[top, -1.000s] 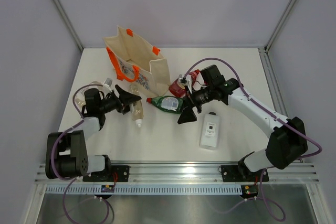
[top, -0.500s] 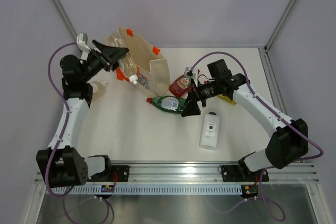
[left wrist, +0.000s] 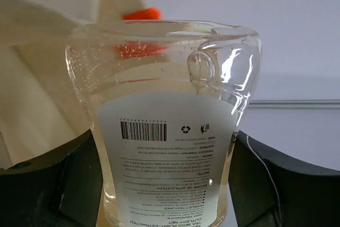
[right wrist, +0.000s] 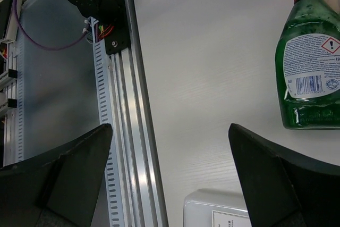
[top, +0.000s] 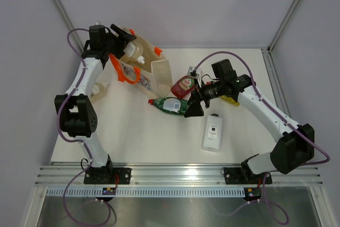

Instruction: Place the personal care products into the canvas bag

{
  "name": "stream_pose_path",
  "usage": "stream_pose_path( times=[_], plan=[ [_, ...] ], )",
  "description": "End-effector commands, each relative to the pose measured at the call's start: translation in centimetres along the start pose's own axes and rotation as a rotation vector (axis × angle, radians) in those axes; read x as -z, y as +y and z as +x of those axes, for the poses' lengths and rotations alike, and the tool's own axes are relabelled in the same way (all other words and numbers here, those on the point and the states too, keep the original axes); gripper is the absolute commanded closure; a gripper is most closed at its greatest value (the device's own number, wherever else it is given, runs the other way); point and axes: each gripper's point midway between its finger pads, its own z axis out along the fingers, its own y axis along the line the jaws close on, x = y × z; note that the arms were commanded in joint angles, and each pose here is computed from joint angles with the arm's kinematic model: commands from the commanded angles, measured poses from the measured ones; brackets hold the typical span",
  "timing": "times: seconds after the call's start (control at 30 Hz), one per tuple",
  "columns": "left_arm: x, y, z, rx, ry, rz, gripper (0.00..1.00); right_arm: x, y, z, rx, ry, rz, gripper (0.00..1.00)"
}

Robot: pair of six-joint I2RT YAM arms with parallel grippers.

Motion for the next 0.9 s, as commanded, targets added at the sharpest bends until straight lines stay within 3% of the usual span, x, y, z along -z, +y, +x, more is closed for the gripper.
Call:
stream_pose_path(
  times=[0.0,0.07,0.17,0.23,0.5,0.57,0.73,0.8,0.83,0.87],
  plan=[
    [2.0,-5.9,-1.6,-0.15,-0.082,0.107,0.53,1.0,0.1,-0.9,0.083,-0.024,0.043,0.0],
    [2.2,-5.5,-1.0,-0.178,-0.072,0.089,0.35,0.9,-0.3,-0.4,0.113,-0.005,0.049,0.01],
    [2.4,-4.9,-0.3,-0.195,-0.051,0.083,0.23,0.7,-0.9,0.5,0.156,0.033,0.05,0.0],
    [2.7,-5.2,-0.2,-0.213,-0.043,0.091,0.01,0.7,-1.4,1.0,0.182,0.057,0.049,0.01],
    [4.3,-6.8,-0.7,-0.306,-0.036,0.09,0.01,-0.2,-3.3,1.7,0.277,0.128,0.011,0.01],
    [5.0,-7.1,-0.7,-0.354,-0.033,0.094,0.01,-0.7,-4.2,2.2,0.365,0.141,0.001,0.01],
    [9.7,-8.1,-1.8,-0.545,-0.099,0.059,0.01,-2.3,-9.7,0.5,0.562,0.129,0.21,0.01],
    [11.5,-6.0,-1.0,-0.592,-0.088,-0.012,0.01,-3.7,-11.5,1.1,0.559,0.153,0.299,0.01],
    [14.3,-6.7,-1.3,-0.613,-0.141,-0.014,0.01,-4.3,-11.8,1.0,0.599,0.158,0.302,0.0],
    [14.5,-3.8,0.2,-0.61,-0.101,-0.064,0.01,-5.7,-11.7,2.2,0.615,0.189,0.273,0.0]
  ],
)
